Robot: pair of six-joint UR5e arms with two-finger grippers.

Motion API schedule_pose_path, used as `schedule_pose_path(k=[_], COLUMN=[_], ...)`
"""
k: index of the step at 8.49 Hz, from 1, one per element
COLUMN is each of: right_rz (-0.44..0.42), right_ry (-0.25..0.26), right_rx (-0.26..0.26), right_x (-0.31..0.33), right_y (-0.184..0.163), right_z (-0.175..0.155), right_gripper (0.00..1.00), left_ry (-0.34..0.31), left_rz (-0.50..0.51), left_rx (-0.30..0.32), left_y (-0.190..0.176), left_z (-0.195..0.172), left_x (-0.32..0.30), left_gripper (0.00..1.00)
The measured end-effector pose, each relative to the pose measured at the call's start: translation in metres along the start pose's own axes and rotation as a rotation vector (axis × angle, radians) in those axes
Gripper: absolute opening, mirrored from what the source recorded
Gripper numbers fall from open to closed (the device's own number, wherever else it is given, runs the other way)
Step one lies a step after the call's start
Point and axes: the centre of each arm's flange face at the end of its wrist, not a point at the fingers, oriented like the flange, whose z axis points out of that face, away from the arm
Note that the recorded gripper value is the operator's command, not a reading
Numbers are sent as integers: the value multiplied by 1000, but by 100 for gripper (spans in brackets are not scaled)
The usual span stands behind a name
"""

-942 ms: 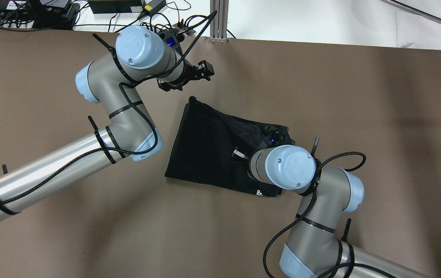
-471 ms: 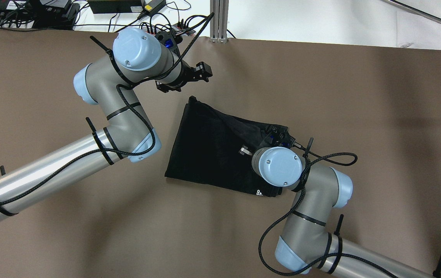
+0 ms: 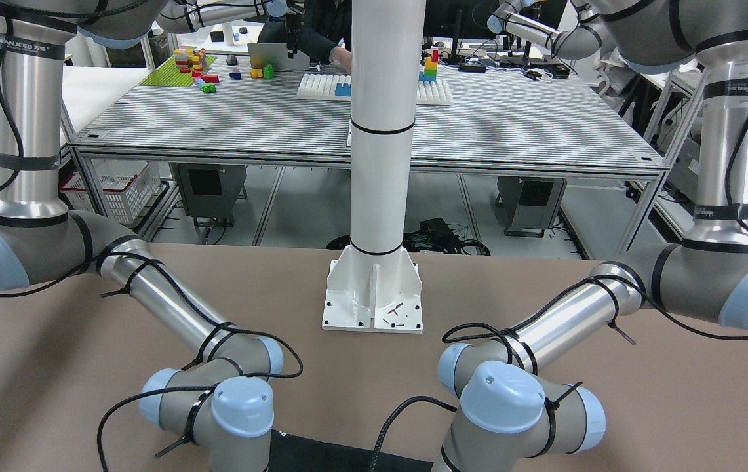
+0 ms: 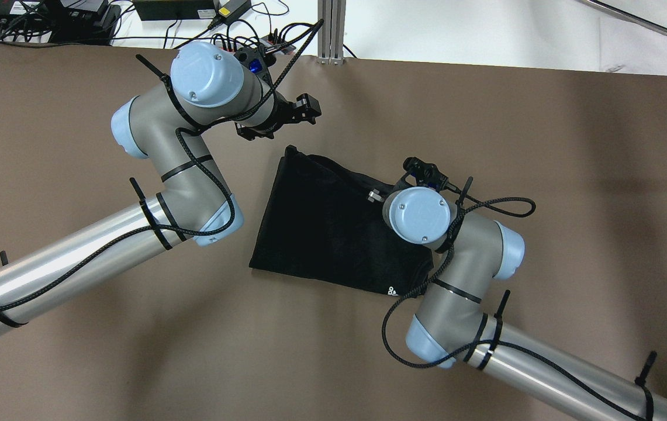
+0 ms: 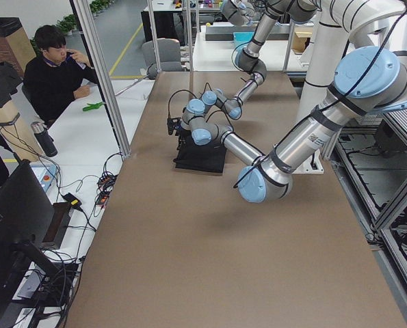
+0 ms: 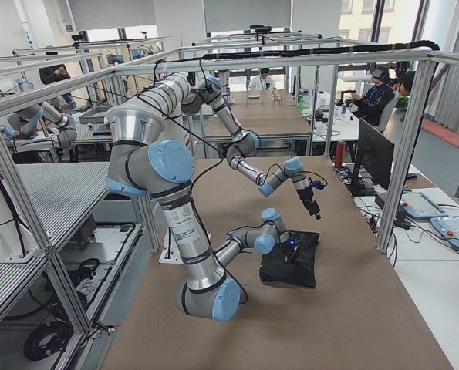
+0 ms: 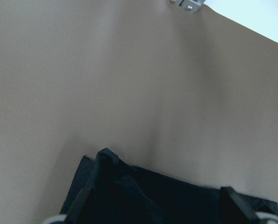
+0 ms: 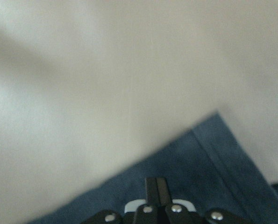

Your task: Fold clothes

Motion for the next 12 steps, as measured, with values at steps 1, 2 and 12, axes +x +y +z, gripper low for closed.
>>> schedule_pose_path(k=[1,2,12], right_rz=[-13,-25,-94], right_ry=[6,9,-63], right_rx=[18,26,7], right_x=[3,7,15], right_y=[-42,-77,-107], right_z=[9,9,-30], right_gripper=[2,57,94], left_ry=[0,-1,-48], left_rz=[0,0,60], left_rx=[0,0,-66], left_y=[0,0,98], left_z=[0,1,79], left_x=[0,0,-7], left_gripper=[95,95,0])
